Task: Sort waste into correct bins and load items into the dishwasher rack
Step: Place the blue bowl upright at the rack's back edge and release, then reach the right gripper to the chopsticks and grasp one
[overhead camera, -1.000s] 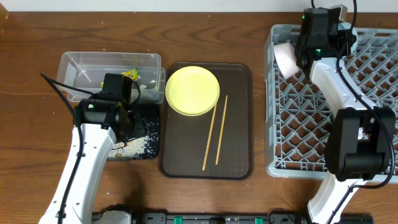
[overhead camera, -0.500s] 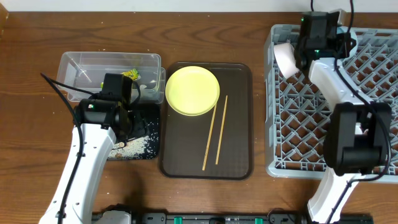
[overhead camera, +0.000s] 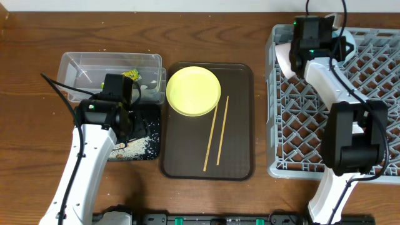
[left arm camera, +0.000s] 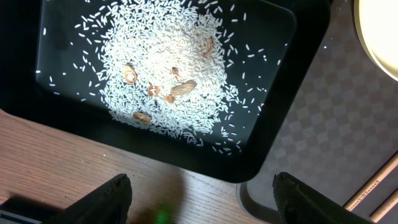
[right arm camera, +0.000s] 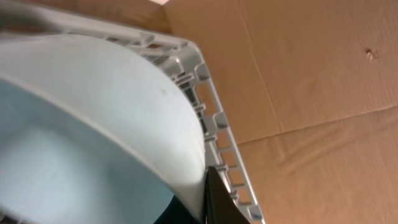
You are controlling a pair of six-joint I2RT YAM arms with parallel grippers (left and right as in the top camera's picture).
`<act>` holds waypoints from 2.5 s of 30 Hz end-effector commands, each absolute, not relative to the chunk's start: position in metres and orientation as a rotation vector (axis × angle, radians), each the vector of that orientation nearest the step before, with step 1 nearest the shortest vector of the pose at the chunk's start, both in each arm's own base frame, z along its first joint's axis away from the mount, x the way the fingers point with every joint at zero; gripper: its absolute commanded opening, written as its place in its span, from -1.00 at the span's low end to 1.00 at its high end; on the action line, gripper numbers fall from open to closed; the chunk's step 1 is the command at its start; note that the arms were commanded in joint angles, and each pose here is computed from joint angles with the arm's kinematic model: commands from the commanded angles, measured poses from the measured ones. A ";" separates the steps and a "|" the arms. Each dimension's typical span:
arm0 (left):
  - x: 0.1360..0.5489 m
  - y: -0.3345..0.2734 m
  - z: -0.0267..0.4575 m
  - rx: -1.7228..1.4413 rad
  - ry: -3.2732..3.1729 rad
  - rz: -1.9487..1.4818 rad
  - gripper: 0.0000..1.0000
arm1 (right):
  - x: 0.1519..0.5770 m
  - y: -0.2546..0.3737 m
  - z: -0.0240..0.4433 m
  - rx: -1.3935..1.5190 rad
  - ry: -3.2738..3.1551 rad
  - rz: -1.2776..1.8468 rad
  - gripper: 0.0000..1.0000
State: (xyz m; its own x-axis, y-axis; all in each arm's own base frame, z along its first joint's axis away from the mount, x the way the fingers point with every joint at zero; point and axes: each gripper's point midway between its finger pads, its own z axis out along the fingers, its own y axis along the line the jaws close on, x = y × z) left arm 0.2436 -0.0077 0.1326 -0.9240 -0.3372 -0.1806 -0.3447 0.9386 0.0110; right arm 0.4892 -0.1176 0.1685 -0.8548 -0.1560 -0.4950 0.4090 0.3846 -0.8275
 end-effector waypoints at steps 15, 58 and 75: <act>0.245 -0.006 0.139 -0.540 2.894 0.061 0.51 | 0.445 -0.058 0.120 0.377 2.531 -0.789 -0.38; 0.250 -0.007 0.139 -0.537 2.874 0.052 0.52 | 0.289 0.218 0.080 -0.269 2.843 0.226 0.26; 0.249 -0.007 0.139 -0.538 2.876 0.053 0.52 | 0.266 0.231 -0.006 -0.199 2.992 0.061 0.08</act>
State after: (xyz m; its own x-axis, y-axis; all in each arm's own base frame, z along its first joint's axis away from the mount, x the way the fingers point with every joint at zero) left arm 0.2479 -0.0081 0.1334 -0.9207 -0.3372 -0.1965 -0.3445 0.9388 0.0033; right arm 0.2690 0.2345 0.0028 -0.9733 -0.1670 -0.1573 -0.1773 0.9827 0.0536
